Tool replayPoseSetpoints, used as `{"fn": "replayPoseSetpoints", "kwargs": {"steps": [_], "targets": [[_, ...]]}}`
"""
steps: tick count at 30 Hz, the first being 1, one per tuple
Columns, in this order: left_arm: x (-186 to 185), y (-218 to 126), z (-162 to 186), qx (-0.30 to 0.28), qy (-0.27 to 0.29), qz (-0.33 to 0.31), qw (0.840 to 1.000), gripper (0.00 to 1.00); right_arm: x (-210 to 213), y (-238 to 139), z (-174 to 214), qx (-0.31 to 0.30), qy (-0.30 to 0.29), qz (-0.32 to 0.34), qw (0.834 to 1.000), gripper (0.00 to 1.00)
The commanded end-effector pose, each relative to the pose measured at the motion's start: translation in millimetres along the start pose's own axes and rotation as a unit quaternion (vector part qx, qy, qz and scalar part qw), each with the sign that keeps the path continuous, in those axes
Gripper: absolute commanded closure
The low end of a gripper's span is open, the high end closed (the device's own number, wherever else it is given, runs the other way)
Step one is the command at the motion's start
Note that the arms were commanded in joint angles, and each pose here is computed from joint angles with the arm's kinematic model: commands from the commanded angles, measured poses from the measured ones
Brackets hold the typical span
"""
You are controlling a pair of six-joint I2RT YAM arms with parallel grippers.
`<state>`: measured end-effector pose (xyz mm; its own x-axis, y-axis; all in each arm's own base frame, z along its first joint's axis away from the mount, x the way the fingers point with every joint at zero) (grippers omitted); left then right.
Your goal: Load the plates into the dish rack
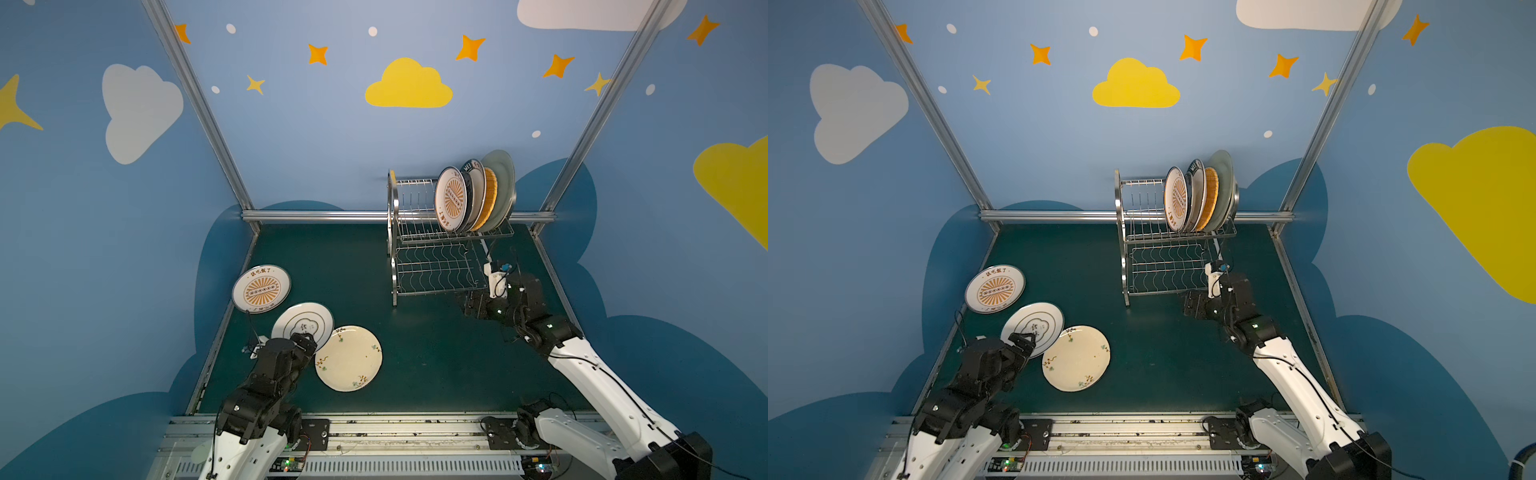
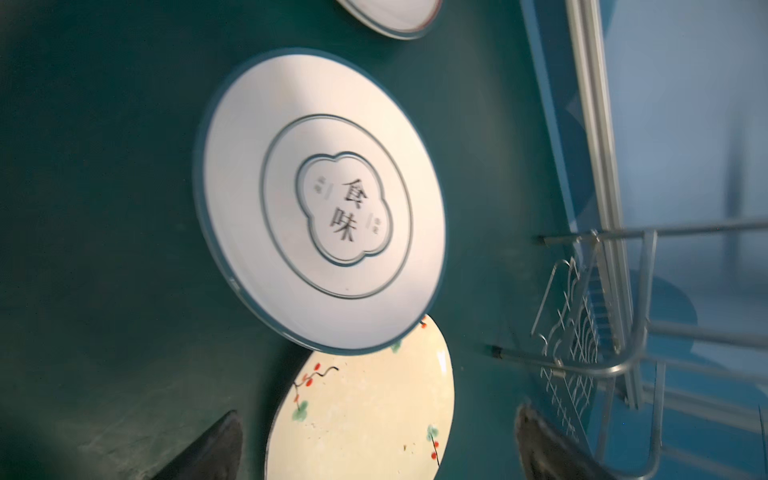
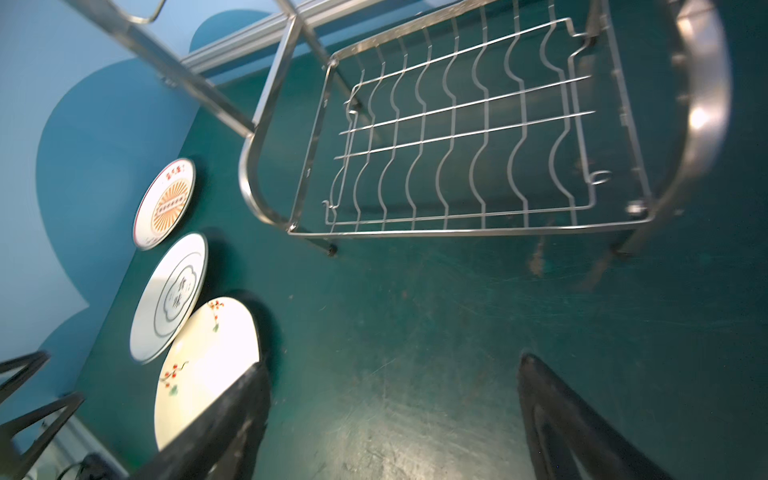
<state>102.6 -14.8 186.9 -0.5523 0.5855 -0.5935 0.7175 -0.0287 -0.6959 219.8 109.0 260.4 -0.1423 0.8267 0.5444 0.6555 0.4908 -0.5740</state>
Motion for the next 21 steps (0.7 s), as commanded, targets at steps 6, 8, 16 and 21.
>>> {"fn": "replayPoseSetpoints", "kwargs": {"steps": [6, 8, 16, 21], "targets": [[16, 32, -4, -0.018, -0.147, 0.008, 0.989, 0.02, 21, 19, 16, 0.036, -0.049, -0.056, 0.997, 0.09], [19, 39, -5, -0.018, -0.165, 0.013, 0.986, 0.03, 26, 26, 20, 0.047, -0.055, -0.071, 0.995, 0.09], [35, 59, -4, -0.009, -0.221, 0.021, 0.975, 0.13, 37, 40, 30, 0.075, -0.063, -0.089, 0.991, 0.09], [40, 69, -4, -0.014, -0.234, 0.032, 0.972, 0.23, 40, 41, 31, 0.077, -0.065, -0.097, 0.99, 0.09]]}}
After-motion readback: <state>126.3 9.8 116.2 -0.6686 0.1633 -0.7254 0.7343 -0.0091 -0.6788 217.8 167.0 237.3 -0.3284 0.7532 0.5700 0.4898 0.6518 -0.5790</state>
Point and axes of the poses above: each gripper's point midway between its finger pads, its own y axis out along the fingers, its own x axis along the line the jaws close on, z = x × y, the point moved 10 cm from there along -y, back along the fingers, and after that the axes turned 11 degrees about y, right-handed, at the moved point
